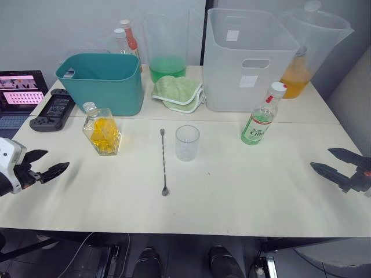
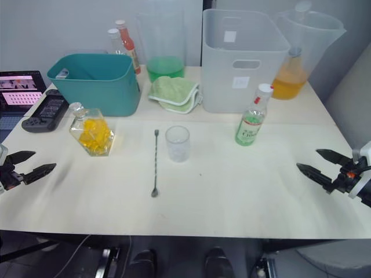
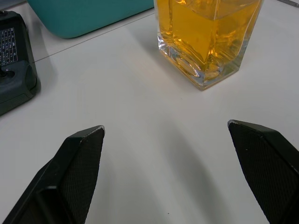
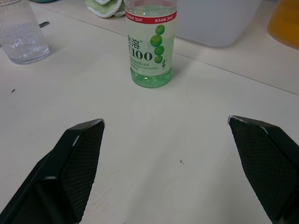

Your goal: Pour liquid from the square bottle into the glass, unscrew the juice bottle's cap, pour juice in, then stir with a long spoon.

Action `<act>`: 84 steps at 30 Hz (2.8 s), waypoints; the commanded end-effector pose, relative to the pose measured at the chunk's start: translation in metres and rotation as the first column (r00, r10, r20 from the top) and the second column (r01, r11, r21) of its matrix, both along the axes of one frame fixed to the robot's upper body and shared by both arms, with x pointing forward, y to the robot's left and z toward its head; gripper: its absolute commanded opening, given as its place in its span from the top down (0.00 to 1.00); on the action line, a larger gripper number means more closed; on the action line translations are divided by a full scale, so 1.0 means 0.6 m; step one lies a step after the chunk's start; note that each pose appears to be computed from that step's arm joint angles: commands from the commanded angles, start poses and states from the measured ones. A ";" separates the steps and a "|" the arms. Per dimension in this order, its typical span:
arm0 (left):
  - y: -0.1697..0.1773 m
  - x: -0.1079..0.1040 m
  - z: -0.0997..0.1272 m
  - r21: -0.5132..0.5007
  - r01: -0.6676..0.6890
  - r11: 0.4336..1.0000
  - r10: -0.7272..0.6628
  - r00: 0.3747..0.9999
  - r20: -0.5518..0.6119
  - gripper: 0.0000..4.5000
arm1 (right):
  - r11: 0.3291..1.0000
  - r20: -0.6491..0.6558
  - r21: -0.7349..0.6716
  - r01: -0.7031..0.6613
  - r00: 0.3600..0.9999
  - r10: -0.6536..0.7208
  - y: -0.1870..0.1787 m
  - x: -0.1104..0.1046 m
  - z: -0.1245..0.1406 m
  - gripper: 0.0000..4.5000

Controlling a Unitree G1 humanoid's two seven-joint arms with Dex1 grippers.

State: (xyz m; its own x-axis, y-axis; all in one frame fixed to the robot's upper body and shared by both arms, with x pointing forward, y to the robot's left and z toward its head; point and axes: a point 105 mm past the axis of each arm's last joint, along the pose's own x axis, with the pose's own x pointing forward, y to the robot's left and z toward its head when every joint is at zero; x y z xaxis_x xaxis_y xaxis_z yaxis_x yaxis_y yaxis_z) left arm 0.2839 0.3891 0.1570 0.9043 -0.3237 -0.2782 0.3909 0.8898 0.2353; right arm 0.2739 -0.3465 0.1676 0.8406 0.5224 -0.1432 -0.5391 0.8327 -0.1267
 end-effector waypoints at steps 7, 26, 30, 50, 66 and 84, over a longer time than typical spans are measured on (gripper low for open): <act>-0.016 -0.011 0.039 -0.022 0.008 1.000 -0.005 0.994 0.108 0.01 | 0.996 0.045 -0.007 -0.089 0.995 0.089 0.035 0.020 0.040 0.00; -0.071 -0.052 0.039 -0.142 0.043 0.989 -0.019 0.986 0.167 0.01 | 0.893 0.024 0.061 -0.446 0.895 0.446 0.202 0.015 0.079 0.00; -0.072 -0.050 0.035 -0.166 -0.023 0.986 0.059 0.974 0.220 0.01 | 0.841 0.058 0.039 -0.539 0.842 0.537 0.250 0.014 0.105 0.00; -0.177 -0.007 0.007 -0.373 -0.233 0.898 0.359 0.878 0.317 0.01 | 0.653 0.066 -0.068 -0.754 0.650 0.757 0.362 0.007 0.139 0.00; -0.198 0.090 0.006 -0.386 -0.298 0.873 0.431 0.841 0.328 0.01 | 0.689 0.042 -0.064 -0.722 0.688 0.725 0.349 -0.011 0.133 0.00; -0.223 0.138 0.002 -0.386 -0.258 0.886 0.392 0.860 0.326 0.01 | 0.733 0.081 -0.062 -0.678 0.728 0.681 0.343 -0.005 0.142 0.00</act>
